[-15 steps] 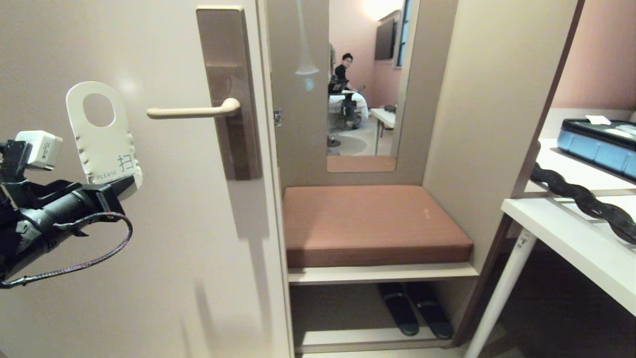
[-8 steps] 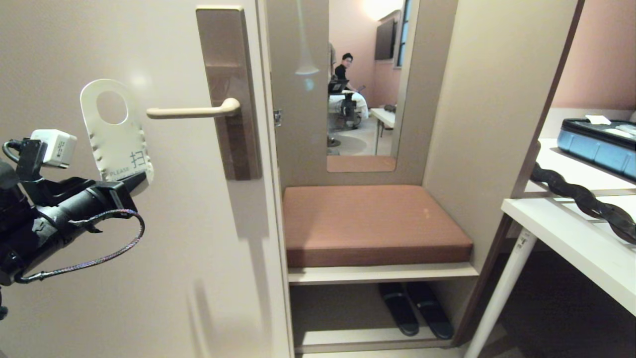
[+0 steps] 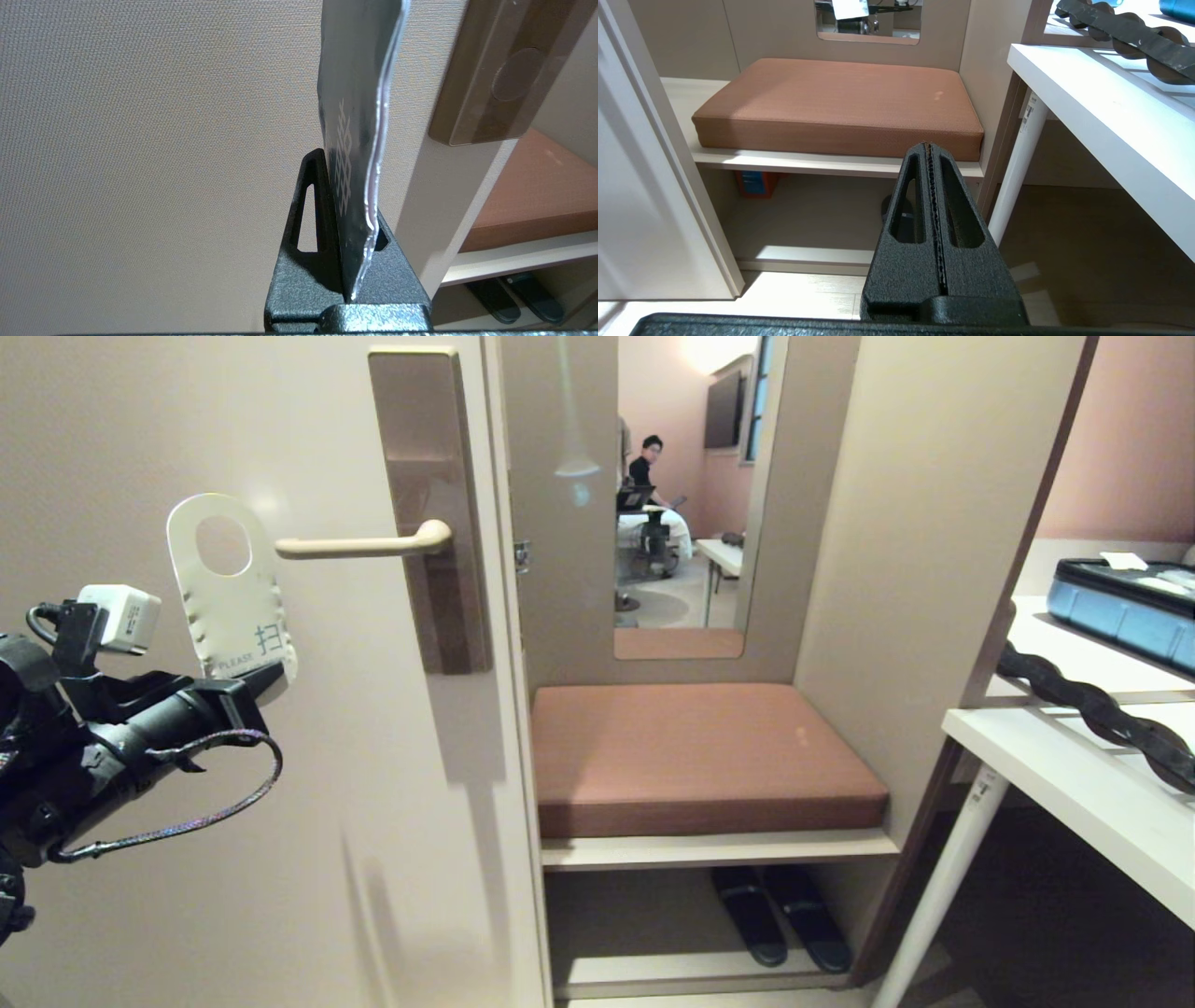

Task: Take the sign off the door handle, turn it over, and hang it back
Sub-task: Hang the sign back with the other side facing out

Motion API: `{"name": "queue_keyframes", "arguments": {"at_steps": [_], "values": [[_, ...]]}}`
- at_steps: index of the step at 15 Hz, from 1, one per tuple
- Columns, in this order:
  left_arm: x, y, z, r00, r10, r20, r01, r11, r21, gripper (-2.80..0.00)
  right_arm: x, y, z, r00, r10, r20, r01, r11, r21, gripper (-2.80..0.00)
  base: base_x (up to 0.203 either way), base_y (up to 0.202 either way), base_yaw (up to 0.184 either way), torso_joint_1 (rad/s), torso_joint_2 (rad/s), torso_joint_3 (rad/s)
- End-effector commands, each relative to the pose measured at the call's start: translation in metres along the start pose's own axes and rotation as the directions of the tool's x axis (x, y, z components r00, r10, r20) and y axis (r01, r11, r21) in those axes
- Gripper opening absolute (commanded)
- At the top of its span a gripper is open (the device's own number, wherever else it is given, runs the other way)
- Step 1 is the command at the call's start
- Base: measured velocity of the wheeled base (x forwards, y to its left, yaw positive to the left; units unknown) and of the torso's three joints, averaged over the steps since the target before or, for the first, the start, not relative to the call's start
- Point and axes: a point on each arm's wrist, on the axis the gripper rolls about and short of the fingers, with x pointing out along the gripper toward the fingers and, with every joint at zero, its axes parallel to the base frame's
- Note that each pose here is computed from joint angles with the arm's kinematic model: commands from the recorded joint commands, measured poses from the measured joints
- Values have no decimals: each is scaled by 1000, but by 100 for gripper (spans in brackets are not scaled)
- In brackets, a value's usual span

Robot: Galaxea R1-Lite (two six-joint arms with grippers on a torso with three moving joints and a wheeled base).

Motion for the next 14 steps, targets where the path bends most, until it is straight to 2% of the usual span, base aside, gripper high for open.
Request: {"name": "queue_keyframes", "arguments": {"at_steps": [1,14], "values": [[2,0,0,1000,0,2,0,1000,1,-280,0,0,0,1000,0,-1,0,1000,0,-280,0,0,0,0,0,0],[21,4,-3,1000,9,30,-9,1000,22,-280,0,0,0,1000,0,-1,0,1000,0,-280,0,0,0,0,0,0]]}}
